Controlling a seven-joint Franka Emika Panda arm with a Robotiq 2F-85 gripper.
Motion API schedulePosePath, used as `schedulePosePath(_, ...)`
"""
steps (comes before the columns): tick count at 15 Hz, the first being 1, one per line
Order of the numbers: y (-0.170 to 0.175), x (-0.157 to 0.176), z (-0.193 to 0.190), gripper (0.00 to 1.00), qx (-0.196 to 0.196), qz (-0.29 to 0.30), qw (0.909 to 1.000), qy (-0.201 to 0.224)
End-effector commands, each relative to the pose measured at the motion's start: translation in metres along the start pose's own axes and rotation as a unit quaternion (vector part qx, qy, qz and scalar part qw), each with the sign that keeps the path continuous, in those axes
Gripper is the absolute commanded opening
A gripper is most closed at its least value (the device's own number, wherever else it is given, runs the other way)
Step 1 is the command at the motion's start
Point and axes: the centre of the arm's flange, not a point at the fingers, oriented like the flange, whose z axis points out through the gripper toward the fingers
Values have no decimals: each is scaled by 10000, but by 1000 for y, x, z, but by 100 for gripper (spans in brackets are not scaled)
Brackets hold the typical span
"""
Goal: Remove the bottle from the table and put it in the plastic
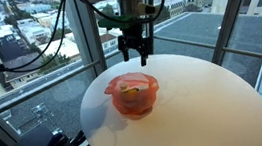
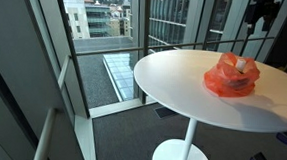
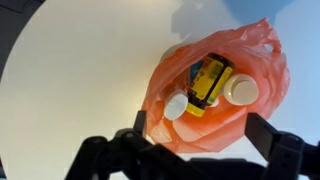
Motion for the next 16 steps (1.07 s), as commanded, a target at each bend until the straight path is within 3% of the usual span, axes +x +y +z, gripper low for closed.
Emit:
schedulePosePath(1,4,-17,-35,100,219,-46,9993,293)
schedulePosePath(5,14,-27,-63,100,373,138,9987,318)
schedulePosePath(16,12,-28,-55,100,363,194,9988,274)
